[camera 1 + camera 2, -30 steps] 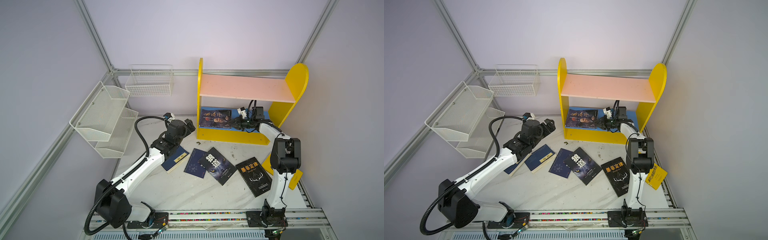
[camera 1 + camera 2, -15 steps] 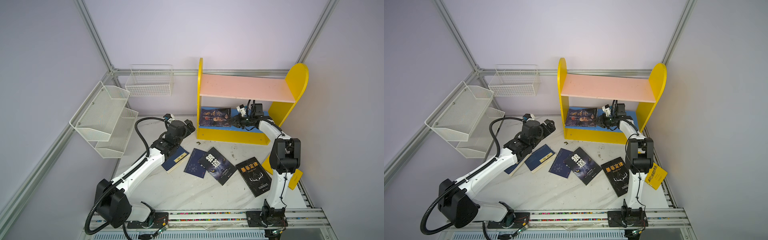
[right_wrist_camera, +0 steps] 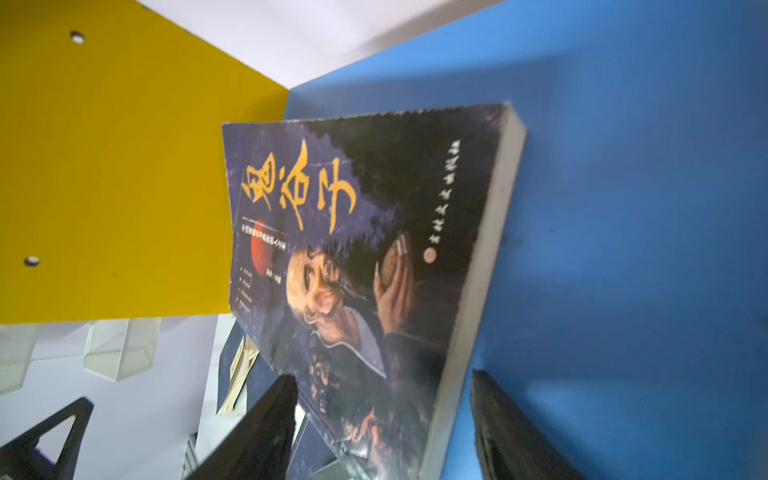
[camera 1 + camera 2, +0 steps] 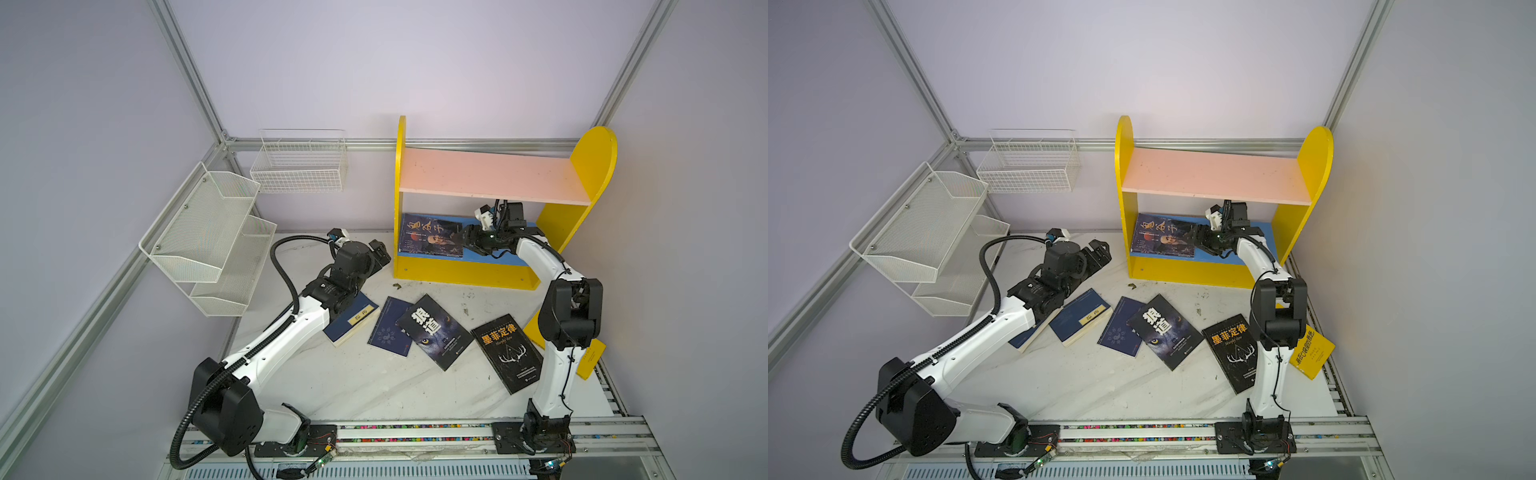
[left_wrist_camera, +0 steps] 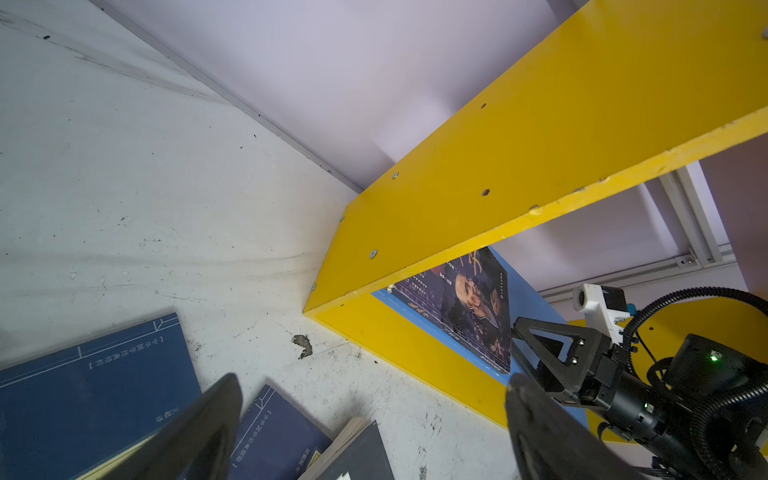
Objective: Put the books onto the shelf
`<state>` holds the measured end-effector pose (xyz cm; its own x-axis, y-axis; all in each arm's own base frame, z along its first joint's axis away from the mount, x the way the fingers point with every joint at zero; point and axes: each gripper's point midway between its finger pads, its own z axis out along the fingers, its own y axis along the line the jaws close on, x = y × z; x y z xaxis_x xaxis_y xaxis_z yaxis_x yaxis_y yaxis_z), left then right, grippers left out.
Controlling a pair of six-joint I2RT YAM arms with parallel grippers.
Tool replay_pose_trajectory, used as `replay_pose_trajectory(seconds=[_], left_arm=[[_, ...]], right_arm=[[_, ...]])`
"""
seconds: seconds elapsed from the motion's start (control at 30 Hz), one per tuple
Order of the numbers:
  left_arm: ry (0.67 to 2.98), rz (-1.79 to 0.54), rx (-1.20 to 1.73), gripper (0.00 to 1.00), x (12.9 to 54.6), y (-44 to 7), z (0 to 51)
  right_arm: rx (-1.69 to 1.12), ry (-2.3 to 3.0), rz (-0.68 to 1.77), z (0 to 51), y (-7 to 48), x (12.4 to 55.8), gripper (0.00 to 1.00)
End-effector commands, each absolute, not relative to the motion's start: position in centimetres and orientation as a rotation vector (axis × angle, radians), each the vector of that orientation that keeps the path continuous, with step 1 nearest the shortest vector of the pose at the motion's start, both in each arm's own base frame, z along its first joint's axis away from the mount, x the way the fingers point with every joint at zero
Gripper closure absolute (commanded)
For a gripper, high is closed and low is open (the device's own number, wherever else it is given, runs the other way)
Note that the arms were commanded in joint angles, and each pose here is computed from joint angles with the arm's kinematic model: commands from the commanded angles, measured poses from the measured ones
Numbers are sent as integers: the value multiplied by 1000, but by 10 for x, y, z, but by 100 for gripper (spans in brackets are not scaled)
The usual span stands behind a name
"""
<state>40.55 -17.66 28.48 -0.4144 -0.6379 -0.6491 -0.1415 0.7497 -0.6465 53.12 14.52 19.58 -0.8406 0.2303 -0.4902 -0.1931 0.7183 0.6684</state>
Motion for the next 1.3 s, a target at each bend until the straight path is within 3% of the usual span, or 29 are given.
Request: replay_pose_trajectory(seconds=[0.0,0.13,0.47,0.7,0.83,1.07,1.27], left_arm=[[1939,-628,-617,3,402,-169,279],[1942,-615,-623,2,399,-165,276],[2066,-543,-554,1,391,-166,246],[2172,-541,-467,0,375,-171,216],[2239,-646,-421,0,367,-189,198],[2382,-895,-540,1,358,-228,139],[2434,-993,-663,2,340,-254,93]], right_arm=[[61,2364,856,214,129,531,30],[78,2405,731,211,121,525,30],[1,2347,820,220,173,515,33],[127,2328,614,243,142,503,32],[184,2337,500,243,118,469,31],[136,2395,662,194,139,388,32],[94,2448,758,146,168,355,33]])
